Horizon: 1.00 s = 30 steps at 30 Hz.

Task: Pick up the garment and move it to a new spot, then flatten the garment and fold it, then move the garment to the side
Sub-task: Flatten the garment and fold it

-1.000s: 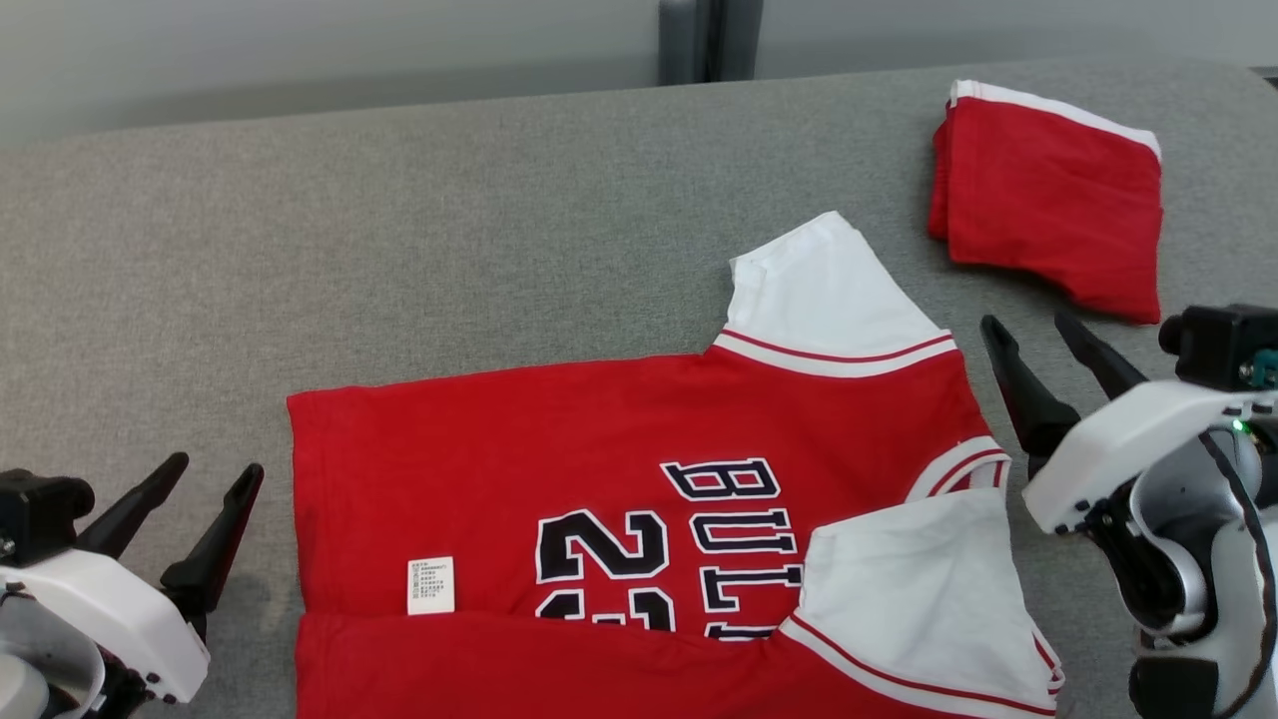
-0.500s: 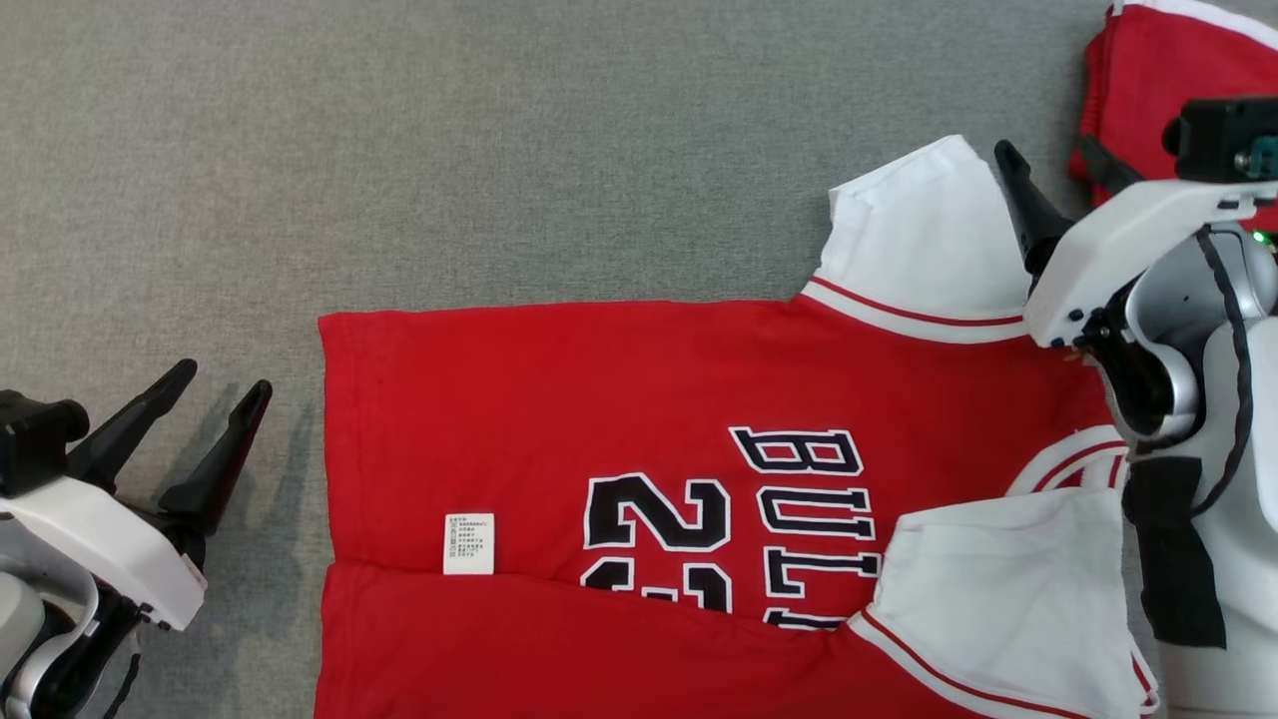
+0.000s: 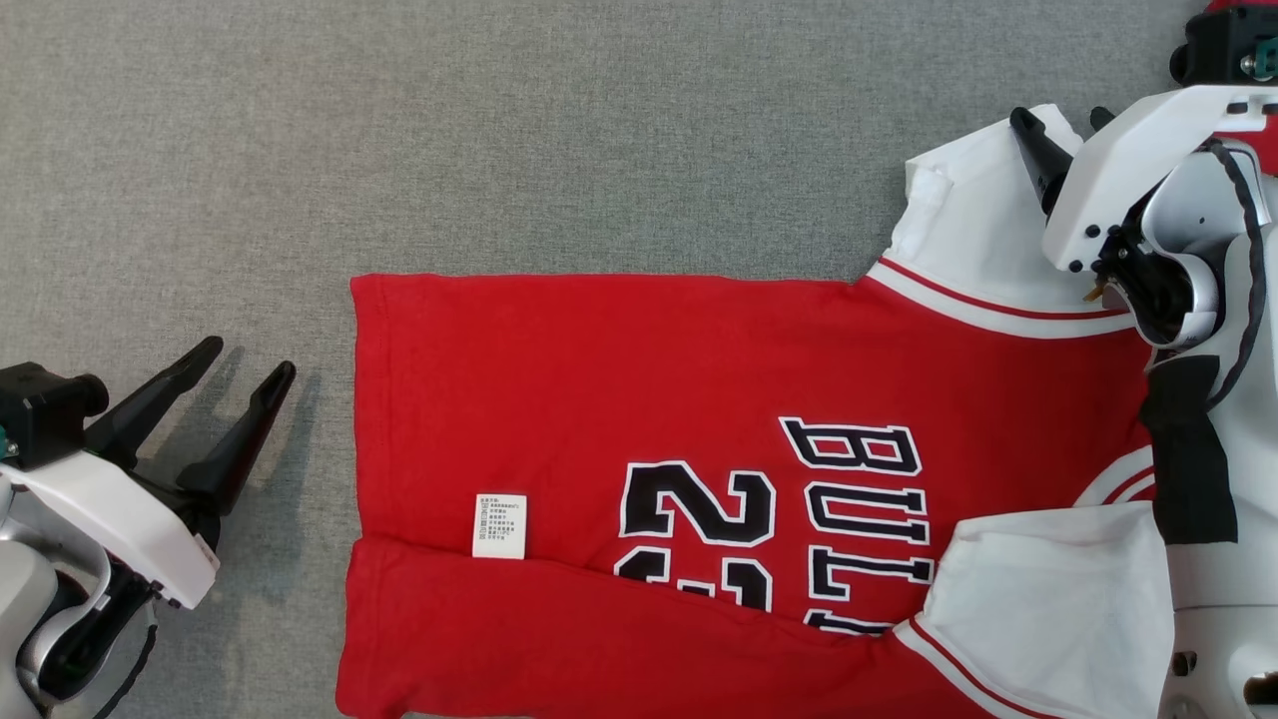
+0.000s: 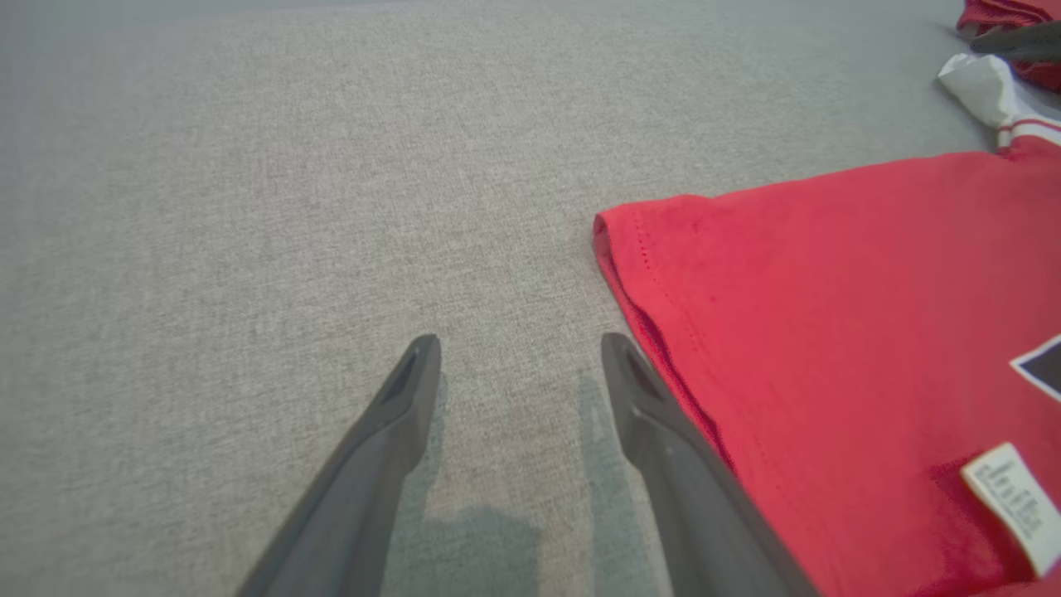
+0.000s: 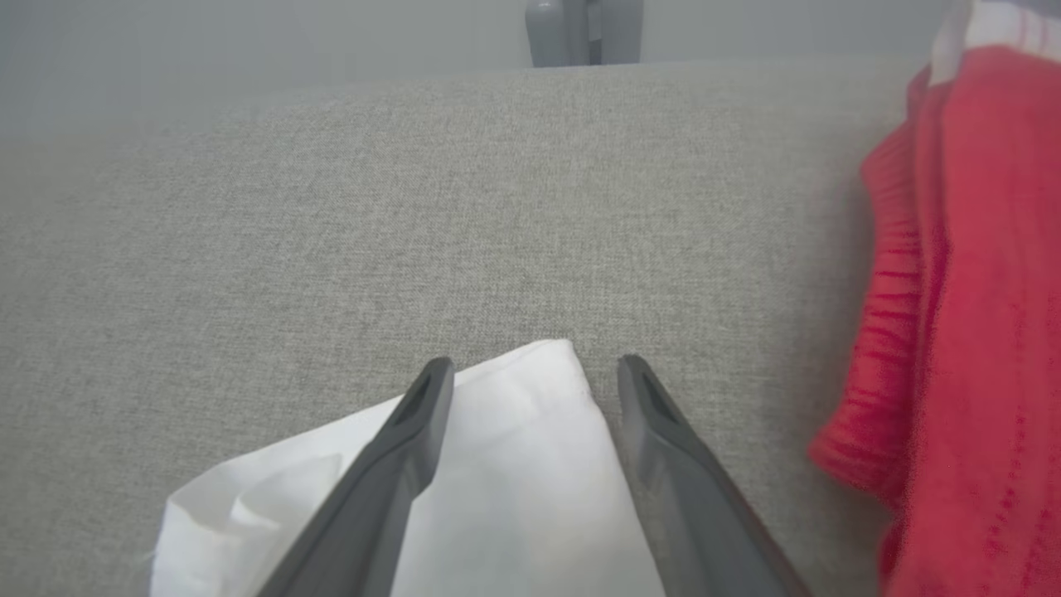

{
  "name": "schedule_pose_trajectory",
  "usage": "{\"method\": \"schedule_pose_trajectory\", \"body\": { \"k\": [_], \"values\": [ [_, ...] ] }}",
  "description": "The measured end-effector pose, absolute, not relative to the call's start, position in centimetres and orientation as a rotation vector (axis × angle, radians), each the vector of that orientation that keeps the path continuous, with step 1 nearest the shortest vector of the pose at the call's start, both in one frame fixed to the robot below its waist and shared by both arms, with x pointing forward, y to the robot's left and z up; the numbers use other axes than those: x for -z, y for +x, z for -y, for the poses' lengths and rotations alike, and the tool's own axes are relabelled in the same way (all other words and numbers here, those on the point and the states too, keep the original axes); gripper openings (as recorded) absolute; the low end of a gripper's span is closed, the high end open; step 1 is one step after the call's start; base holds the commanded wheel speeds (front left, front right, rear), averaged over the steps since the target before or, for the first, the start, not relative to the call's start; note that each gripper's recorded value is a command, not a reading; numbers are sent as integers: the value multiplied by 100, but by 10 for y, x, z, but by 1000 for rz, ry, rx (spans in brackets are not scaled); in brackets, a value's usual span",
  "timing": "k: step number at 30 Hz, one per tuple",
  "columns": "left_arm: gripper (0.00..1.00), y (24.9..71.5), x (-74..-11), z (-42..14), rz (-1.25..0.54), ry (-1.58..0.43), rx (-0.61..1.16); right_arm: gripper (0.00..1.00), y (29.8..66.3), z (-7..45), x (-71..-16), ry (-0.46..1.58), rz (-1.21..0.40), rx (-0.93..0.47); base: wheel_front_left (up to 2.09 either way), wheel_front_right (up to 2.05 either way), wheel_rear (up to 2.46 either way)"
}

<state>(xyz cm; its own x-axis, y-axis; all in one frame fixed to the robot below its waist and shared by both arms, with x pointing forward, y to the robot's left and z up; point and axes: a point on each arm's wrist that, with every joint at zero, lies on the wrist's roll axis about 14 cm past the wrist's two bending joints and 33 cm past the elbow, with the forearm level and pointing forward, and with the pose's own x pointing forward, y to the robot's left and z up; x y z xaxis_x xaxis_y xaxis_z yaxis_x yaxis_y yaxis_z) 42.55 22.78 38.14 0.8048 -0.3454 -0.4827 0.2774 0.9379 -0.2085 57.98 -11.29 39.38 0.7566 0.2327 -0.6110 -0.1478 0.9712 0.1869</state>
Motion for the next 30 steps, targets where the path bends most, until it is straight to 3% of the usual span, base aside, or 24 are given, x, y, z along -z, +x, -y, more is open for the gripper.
{"method": "schedule_pose_trajectory", "body": {
  "k": [23, 24, 25, 26, 28, 29, 30],
  "values": [
    [100, 459, -373, -182, -554, -135, 473, 98, 586, 108, -368, 137, -774, -226, 0, 0, 0],
    [100, 460, -371, -180, -558, -137, 479, 80, 585, 108, -367, 136, -776, -227, 0, 0, 0],
    [100, 461, -370, -179, -562, -137, 481, 53, 586, 108, -367, 136, -776, -229, 0, 0, 0],
    [100, 462, -368, -178, -570, -136, 483, 44, 586, 107, -367, 136, -777, -232, 0, 0, 0],
    [100, 463, -366, -177, -579, -133, 484, 17, 585, 108, -366, 133, -780, -234, 0, 0, 0],
    [77, 463, -365, -177, -585, -135, 484, 4, 584, 107, -365, 136, -783, -236, 0, 0, 0],
    [46, 463, -364, -176, -589, -134, 488, 0, 584, 106, -365, 134, -781, -239, 0, 0, 0]
  ]
}}
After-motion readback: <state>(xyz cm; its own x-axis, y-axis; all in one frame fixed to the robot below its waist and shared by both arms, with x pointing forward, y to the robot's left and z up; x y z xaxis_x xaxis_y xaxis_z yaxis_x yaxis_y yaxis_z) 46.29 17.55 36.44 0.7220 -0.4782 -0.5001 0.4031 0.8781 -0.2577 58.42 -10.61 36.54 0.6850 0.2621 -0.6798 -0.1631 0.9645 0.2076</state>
